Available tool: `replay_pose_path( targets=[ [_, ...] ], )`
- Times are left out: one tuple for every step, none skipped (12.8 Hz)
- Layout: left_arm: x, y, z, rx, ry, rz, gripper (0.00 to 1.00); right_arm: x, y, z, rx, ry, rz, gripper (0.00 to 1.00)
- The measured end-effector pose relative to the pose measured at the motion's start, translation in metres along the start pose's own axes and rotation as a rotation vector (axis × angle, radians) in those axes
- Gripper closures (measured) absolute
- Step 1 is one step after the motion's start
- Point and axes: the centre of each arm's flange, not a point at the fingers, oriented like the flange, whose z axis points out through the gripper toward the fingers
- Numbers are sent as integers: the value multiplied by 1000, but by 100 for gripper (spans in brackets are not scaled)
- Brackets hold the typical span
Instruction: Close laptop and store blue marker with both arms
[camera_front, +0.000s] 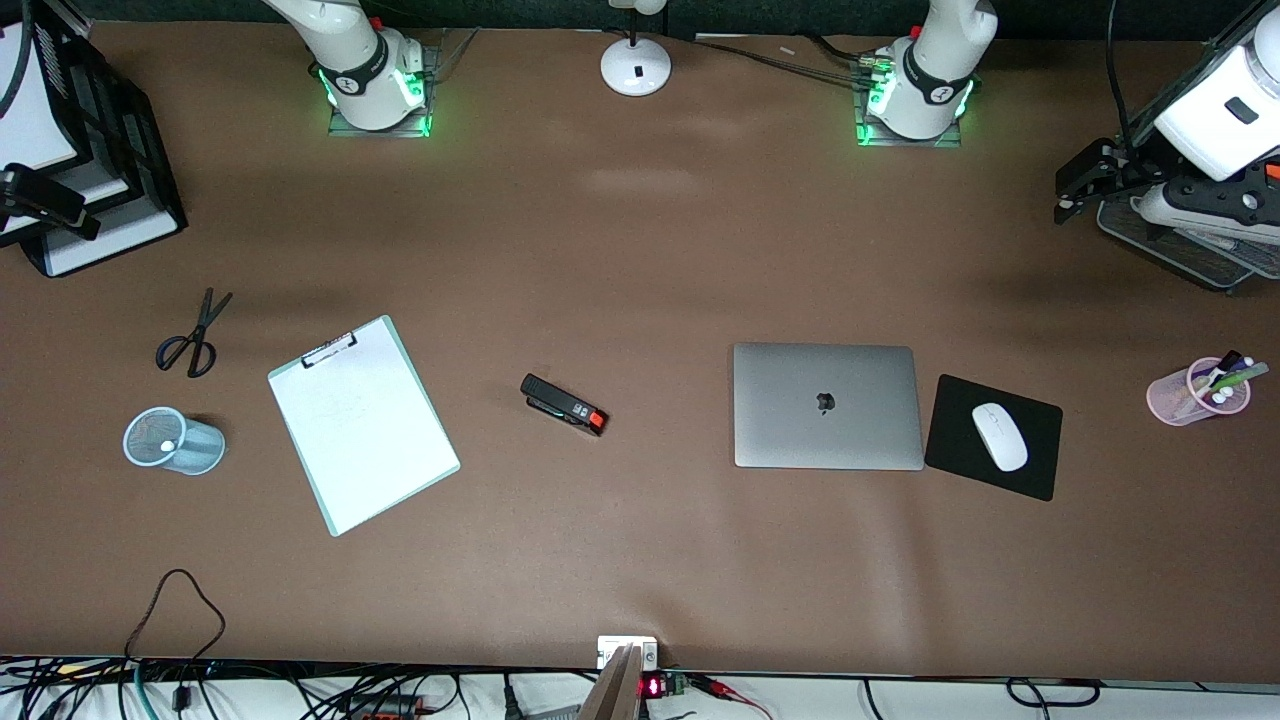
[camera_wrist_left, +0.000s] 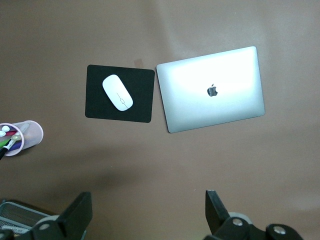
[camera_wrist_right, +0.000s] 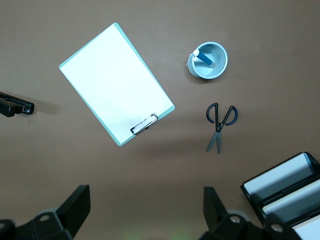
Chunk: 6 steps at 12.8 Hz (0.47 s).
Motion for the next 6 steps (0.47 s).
replay_pose_path(
  targets=[
    [0, 0, 0, 0, 2, 0, 0, 0, -1, 0, 0, 0, -1, 0],
    [0, 0, -1, 0, 4, 0, 0, 0, -1, 0, 0, -1, -2, 0],
    [0, 0, -1, 1, 6, 1, 0, 0, -1, 0, 0, -1, -2, 0],
    [1, 0, -1, 1, 6, 1, 0, 0, -1, 0, 0, -1, -2, 0],
    [0, 0, -1, 1, 5, 2, 0, 0, -1, 0, 0, -2, -2, 0],
    [0, 0, -1, 0, 0, 3, 0, 0, -1, 0, 0, -2, -3, 0]
  ],
)
